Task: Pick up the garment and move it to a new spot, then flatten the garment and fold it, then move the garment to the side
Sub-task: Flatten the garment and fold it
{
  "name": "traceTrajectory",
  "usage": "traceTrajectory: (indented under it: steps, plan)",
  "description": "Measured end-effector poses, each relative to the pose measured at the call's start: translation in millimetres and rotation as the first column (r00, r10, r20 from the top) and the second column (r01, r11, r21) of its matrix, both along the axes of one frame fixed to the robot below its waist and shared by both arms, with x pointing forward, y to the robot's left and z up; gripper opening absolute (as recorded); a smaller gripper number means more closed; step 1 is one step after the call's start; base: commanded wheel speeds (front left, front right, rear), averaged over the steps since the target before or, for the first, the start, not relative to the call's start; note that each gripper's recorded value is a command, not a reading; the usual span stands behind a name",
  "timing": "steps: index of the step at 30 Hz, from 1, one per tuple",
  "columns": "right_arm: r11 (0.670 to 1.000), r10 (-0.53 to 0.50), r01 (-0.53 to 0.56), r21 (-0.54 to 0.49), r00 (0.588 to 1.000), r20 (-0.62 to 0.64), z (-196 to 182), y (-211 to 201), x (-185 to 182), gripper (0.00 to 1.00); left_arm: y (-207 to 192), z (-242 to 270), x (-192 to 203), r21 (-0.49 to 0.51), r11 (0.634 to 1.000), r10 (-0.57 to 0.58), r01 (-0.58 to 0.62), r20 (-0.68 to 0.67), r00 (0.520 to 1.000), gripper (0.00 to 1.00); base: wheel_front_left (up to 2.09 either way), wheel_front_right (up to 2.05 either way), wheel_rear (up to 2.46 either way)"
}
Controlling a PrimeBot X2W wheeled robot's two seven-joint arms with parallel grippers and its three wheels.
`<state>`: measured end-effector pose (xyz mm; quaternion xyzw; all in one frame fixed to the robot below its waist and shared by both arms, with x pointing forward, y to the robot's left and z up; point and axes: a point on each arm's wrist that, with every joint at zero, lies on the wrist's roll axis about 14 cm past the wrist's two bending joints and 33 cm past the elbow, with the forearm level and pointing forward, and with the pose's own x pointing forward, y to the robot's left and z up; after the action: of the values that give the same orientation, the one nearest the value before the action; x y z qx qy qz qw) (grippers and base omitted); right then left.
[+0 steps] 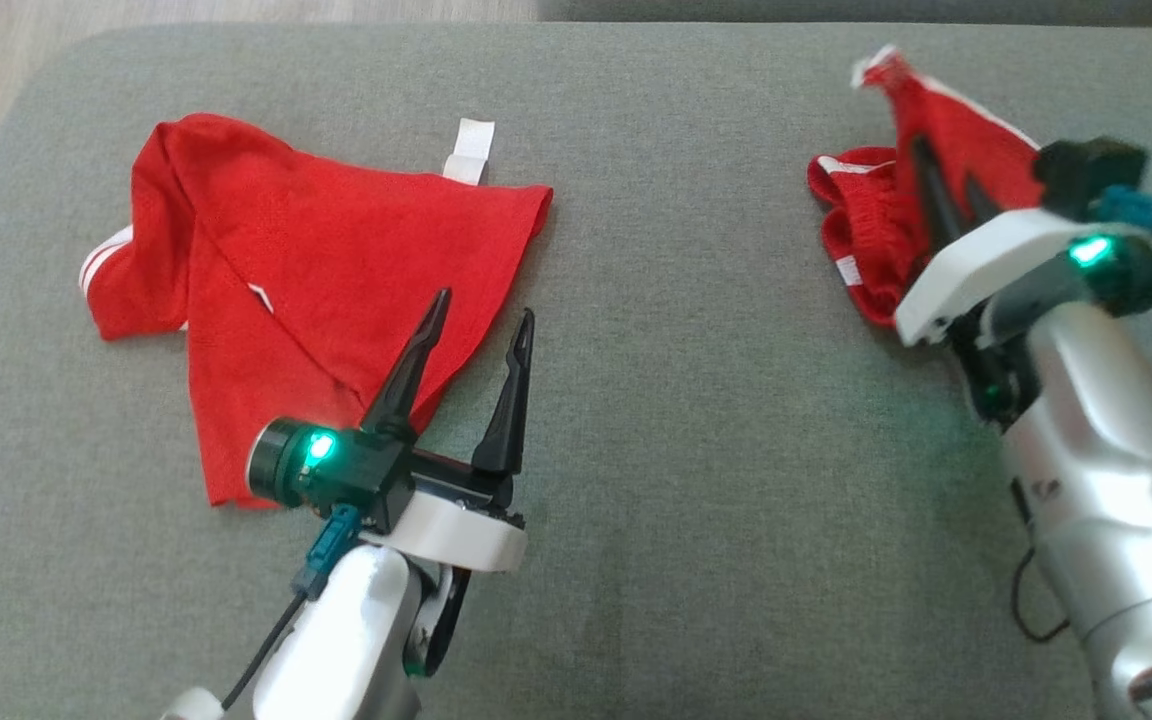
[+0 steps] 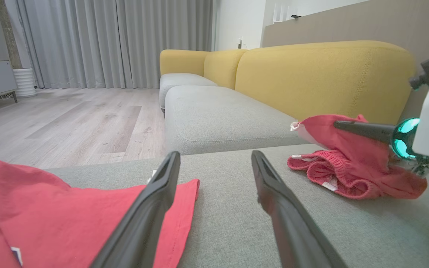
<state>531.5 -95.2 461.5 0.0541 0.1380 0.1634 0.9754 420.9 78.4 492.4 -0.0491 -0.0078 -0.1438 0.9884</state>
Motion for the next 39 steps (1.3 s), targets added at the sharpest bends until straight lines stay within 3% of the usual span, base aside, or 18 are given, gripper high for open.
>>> traceTrajectory:
  steps: [11, 12, 13, 18, 24, 29, 33, 39]
  plan:
    - [0.988, 0.123, -0.133, -0.076, 0.985, -0.124, -46, 30, -45, 0.00, -5, -3, -4, -0.011, 1.000, -0.007, 0.006, -0.012, 1.000, 1.00, 0.00, 0.00, 0.00]
    - [0.986, 0.132, -0.144, -0.083, 0.982, -0.134, -49, 32, -49, 0.12, -6, -2, -4, -0.012, 1.000, -0.011, 0.011, -0.010, 1.000, 1.00, 0.00, 0.00, 0.00]
    - [0.985, 0.139, -0.152, -0.086, 0.980, -0.143, -53, 34, -54, 1.00, -8, -1, -4, -0.013, 1.000, -0.015, 0.015, -0.007, 1.000, 1.00, 0.00, 0.00, 0.00]
    - [0.985, 0.150, -0.158, -0.075, 0.983, -0.106, -47, 36, -66, 1.00, -16, 4, -1, -0.019, 0.999, -0.036, 0.036, 0.009, 0.999, 1.00, 0.00, 0.00, 0.00]
    - [0.999, -0.030, 0.031, -0.008, 0.997, 0.074, 3, -27, -47, 1.00, -26, 19, 3, -0.035, 0.998, -0.058, 0.060, 0.051, 0.997, 1.00, 0.00, 0.00, 0.00]
    - [0.975, -0.212, 0.222, -0.017, 0.949, 0.235, 49, -112, -45, 1.00, -37, 34, 6, -0.050, 0.995, -0.080, 0.085, 0.091, 0.993, 1.00, 0.00, 0.00, 0.00]
    - [0.939, -0.324, 0.344, -0.021, 0.904, 0.280, 50, -154, -78, 1.00, -44, 40, 6, -0.061, 0.993, -0.096, 0.103, 0.106, 0.990, 1.00, 0.00, 0.00, 0.00]
    - [0.911, -0.400, 0.411, 0.015, 0.876, 0.270, 31, -151, -121, 1.00, -46, 24, -3, -0.066, 0.992, -0.102, 0.106, 0.060, 0.993, 1.00, 0.00, 0.00, 0.00]
